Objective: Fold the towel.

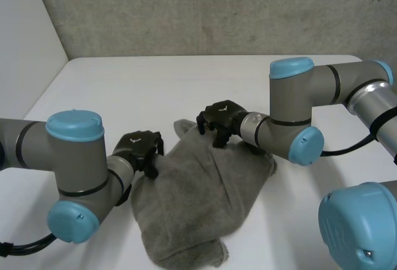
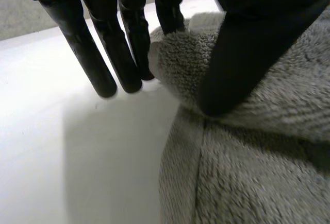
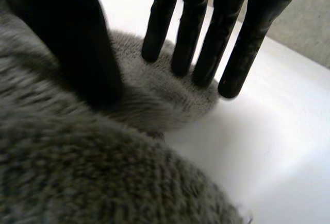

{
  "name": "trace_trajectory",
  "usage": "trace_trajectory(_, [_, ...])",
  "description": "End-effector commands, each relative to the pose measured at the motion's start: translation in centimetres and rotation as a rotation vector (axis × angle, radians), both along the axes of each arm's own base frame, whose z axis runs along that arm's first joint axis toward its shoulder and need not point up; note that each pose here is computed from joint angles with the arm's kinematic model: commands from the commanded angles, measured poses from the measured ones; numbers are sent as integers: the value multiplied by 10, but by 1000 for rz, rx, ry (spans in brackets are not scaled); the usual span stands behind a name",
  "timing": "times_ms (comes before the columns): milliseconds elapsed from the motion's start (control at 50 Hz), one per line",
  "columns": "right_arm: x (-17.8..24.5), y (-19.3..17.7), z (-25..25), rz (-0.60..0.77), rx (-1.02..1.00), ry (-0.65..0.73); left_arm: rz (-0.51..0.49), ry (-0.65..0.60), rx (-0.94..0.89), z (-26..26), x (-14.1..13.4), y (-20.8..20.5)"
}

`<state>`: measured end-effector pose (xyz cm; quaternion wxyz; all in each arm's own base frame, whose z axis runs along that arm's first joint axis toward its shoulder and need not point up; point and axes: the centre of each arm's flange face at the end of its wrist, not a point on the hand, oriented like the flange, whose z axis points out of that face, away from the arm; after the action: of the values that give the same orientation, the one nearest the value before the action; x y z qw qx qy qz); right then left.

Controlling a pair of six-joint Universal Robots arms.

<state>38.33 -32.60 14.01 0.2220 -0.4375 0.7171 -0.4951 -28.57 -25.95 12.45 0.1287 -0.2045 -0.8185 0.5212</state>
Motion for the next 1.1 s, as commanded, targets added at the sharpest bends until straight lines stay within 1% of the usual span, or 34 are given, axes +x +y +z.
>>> trace_trajectory(20, [6, -7, 25, 16, -86, -57, -7, 25, -62, 4, -6, -12])
trace_trajectory(60, [10, -15, 52, 13, -183, -118, -22, 38, -141, 18, -15, -26])
trace_trajectory(80, [10, -15, 52, 13, -184, -119, -22, 38, -142, 18, -15, -26])
trace_trajectory(100, [12, -19, 72, 9, -248, -164, -30, 42, -200, 31, -19, -35])
trace_trajectory(120, [12, -19, 72, 9, -248, -165, -30, 42, -200, 31, -19, -35])
trace_trajectory(160, [13, -25, 122, -8, -391, -287, -28, 74, -351, 74, -27, -56])
trace_trajectory(180, [13, -25, 122, -8, -392, -288, -28, 74, -351, 74, -27, -56])
trace_trajectory(220, [8, -28, 180, -27, -539, -433, 2, 154, -540, 143, -28, -74])
trace_trajectory(240, [8, -28, 180, -27, -540, -434, 2, 155, -541, 143, -28, -74])
trace_trajectory(260, [5, -25, 204, -37, -583, -497, 8, 195, -621, 175, -28, -76])
trace_trajectory(280, [5, -25, 204, -37, -583, -498, 8, 196, -622, 176, -28, -76])
trace_trajectory(300, [3, -20, 219, -25, -594, -540, 23, 226, -684, 201, -24, -77])
trace_trajectory(320, [2, -17, 221, -21, -569, -547, 32, 248, -709, 214, -20, -76])
trace_trajectory(340, [2, -17, 221, -21, -569, -547, 32, 248, -710, 214, -20, -76])
trace_trajectory(380, [3, -17, 199, -23, -468, -491, 23, 270, -672, 210, -21, -71])
trace_trajectory(400, [3, -17, 199, -23, -467, -490, 23, 270, -671, 210, -21, -71])
trace_trajectory(420, [3, -17, 183, -28, -417, -448, 19, 263, -623, 196, -21, -69])
trace_trajectory(440, [3, -17, 183, -28, -417, -447, 19, 263, -622, 196, -21, -68])
trace_trajectory(480, [3, -16, 150, -31, -336, -354, 8, 216, -514, 159, -18, -58])
trace_trajectory(500, [3, -16, 150, -31, -335, -353, 8, 216, -514, 159, -18, -58])
trace_trajectory(540, [3, -16, 124, -32, -278, -290, 0, 170, -428, 131, -14, -44])
trace_trajectory(560, [3, -16, 123, -32, -277, -289, 0, 170, -427, 130, -14, -44])
trace_trajectory(600, [2, -17, 104, -45, -223, -264, 0, 140, -372, 114, -6, -29])
trace_trajectory(620, [2, -17, 103, -45, -223, -264, 0, 140, -372, 114, -6, -29])
trace_trajectory(640, [3, -18, 93, -49, -193, -256, -1, 130, -351, 109, -1, -21])
trace_trajectory(660, [3, -18, 93, -49, -193, -256, -1, 130, -351, 109, -1, -20])
trace_trajectory(740, [4, -19, 75, -53, -117, -261, -2, 114, -323, 106, 11, 3])
trace_trajectory(820, [7, -15, 67, -16, -65, -267, -2, 114, -321, 109, 18, 19])
trace_trajectory(860, [9, -9, 62, 39, -25, -265, -5, 119, -334, 116, 26, 36])
trace_trajectory(880, [9, -9, 62, 39, -25, -265, -5, 119, -334, 116, 26, 36])
trace_trajectory(920, [11, -1, 61, 96, 4, -259, -5, 124, -344, 121, 34, 51])
trace_trajectory(1040, [17, 9, 63, 182, 6, -260, -27, 125, -332, 119, 42, 73])
trace_trajectory(1080, [19, 17, 61, 245, 8, -246, -58, 125, -317, 113, 45, 87])
trace_trajectory(1100, [19, 17, 61, 245, 8, -246, -58, 125, -317, 113, 45, 87])
